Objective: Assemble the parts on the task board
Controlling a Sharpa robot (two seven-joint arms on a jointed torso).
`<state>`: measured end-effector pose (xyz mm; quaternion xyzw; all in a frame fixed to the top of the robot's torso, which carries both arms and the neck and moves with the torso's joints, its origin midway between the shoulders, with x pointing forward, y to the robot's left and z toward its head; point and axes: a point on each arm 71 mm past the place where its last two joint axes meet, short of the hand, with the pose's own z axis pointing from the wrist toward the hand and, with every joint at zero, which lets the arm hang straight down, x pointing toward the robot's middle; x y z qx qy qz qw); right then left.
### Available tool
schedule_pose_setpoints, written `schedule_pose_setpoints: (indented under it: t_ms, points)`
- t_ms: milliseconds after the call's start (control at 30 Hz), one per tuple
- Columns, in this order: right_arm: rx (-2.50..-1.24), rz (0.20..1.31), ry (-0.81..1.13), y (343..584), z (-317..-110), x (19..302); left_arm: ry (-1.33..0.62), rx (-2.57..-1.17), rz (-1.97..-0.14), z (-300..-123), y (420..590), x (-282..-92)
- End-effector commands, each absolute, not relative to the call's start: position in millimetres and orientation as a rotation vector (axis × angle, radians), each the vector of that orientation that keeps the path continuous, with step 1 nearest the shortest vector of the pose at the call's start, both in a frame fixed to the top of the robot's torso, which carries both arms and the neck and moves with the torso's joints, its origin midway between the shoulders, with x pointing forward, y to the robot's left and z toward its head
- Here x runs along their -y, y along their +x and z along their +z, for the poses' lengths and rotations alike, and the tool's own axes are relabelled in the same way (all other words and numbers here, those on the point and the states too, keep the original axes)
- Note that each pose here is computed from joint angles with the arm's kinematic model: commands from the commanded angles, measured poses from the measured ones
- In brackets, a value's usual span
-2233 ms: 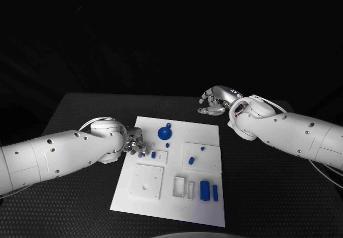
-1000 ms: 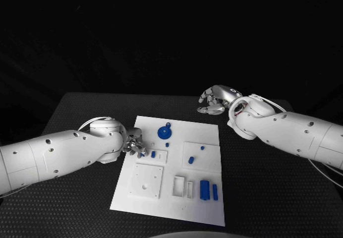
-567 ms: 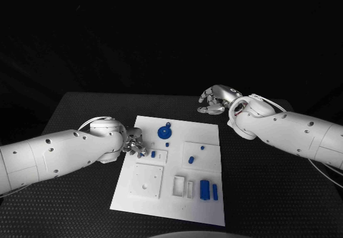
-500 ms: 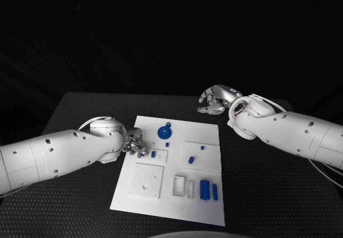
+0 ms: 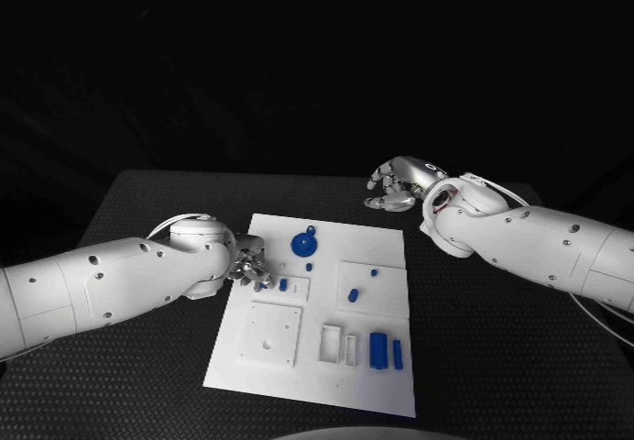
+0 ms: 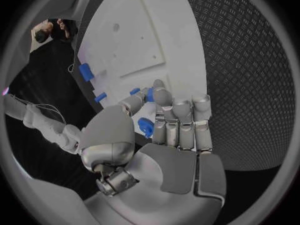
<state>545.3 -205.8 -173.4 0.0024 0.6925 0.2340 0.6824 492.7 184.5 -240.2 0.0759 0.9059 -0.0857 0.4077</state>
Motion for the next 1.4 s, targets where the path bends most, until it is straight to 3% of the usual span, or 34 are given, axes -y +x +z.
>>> schedule_pose_setpoints:
  t_ms: [33, 667, 1400]
  points:
    - [-1.560, 0.525, -0.010, 545.0, -174.0, 203.9, 0.258, -2.348, -0.176, -250.7, 488.9, -185.5]
    - [-1.563, 0.523, -0.009, 544.8, -174.1, 205.0, 0.245, -2.403, -0.136, -253.8, 491.2, -188.7]
    - [-1.562, 0.523, -0.008, 544.7, -174.0, 205.6, 0.220, -2.365, -0.118, -252.5, 495.5, -192.0]
